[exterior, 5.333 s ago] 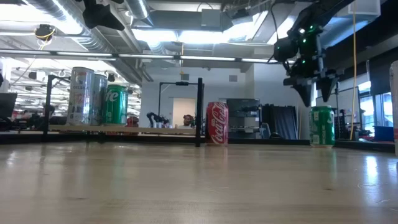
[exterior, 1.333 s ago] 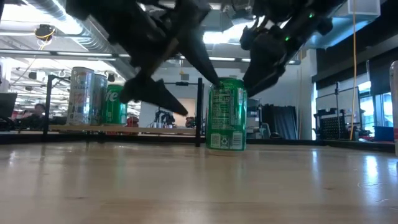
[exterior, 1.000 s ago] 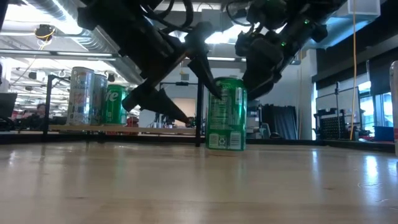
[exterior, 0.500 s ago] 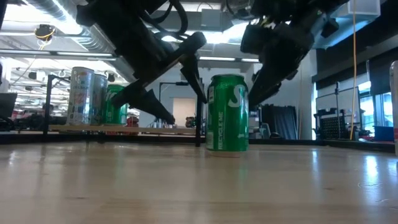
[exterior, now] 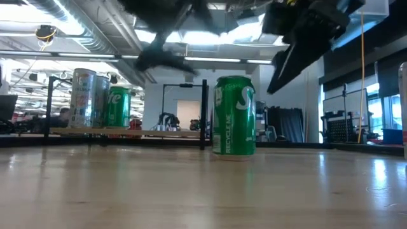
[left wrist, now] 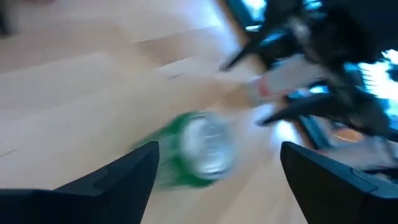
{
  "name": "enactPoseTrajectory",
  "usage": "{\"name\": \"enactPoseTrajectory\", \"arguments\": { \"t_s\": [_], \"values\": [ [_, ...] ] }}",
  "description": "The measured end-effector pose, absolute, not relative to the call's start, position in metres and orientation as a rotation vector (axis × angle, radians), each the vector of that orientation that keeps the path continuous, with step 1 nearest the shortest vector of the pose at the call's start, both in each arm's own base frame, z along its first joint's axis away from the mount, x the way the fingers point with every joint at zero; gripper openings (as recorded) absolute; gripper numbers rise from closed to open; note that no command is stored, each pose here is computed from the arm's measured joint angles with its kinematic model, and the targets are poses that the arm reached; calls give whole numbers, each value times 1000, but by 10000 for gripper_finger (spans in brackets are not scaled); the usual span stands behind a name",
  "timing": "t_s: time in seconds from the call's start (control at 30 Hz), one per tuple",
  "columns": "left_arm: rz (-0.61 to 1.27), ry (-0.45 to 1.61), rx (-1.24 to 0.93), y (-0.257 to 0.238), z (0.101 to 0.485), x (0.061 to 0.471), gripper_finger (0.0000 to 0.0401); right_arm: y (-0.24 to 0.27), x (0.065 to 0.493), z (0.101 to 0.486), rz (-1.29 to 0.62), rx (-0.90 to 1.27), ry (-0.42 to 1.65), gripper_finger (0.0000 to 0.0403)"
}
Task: Place canned beverage on shelf
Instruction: Put the green soda can on the shelf
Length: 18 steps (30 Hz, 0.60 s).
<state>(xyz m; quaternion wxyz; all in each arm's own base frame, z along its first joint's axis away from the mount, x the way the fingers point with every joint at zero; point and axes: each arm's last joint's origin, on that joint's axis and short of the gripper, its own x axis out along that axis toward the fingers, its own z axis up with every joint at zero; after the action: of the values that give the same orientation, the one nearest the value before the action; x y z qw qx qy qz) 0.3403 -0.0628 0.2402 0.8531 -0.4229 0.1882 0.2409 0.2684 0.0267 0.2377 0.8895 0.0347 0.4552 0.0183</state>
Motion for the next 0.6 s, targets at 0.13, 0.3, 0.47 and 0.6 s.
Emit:
{"name": "enactPoseTrajectory", "arguments": {
  "t_s": [0.13, 0.3, 0.47, 0.6],
  "values": [
    [441, 376, -800, -71, 257, 355, 332, 23, 252, 253, -14, 44, 934, 315],
    [460, 436, -597, -82, 268, 375, 332, 20, 231, 264, -57, 25, 956, 315],
    [499, 546, -369, -91, 263, 389, 332, 18, 217, 266, -97, 36, 956, 315],
    [515, 586, -340, -90, 246, 398, 332, 17, 210, 262, -116, 69, 958, 315]
  ]
}}
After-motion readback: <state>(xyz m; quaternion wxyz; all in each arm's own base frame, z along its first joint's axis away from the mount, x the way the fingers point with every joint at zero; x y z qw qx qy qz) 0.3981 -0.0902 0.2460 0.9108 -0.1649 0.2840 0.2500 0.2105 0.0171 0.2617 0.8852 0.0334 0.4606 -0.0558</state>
